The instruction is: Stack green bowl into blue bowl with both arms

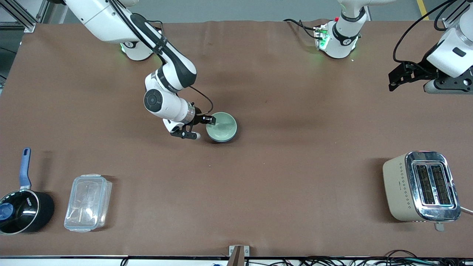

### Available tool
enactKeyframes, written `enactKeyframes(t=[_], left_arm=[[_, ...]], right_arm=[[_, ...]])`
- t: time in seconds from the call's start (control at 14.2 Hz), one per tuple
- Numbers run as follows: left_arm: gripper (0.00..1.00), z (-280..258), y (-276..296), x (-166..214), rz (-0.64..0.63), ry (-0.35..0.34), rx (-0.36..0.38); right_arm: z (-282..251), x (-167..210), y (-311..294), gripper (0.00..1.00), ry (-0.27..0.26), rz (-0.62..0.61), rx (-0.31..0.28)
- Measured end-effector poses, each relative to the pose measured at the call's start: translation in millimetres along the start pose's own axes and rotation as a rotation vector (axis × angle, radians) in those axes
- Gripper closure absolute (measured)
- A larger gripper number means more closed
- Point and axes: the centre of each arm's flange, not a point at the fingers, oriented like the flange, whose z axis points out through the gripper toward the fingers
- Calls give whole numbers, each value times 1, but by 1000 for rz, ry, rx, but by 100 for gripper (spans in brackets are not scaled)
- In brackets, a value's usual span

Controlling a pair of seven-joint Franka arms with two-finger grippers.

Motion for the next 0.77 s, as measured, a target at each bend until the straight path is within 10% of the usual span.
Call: enactKeyframes(t=[0.28,0.77], left_arm=[[0,0,0,0,0,1,-1],[0,-5,3,0,5,13,-2]], right_arm=[[-112,2,1,0,30,-26,-74],[-370,46,95,0,226,-103,-253]])
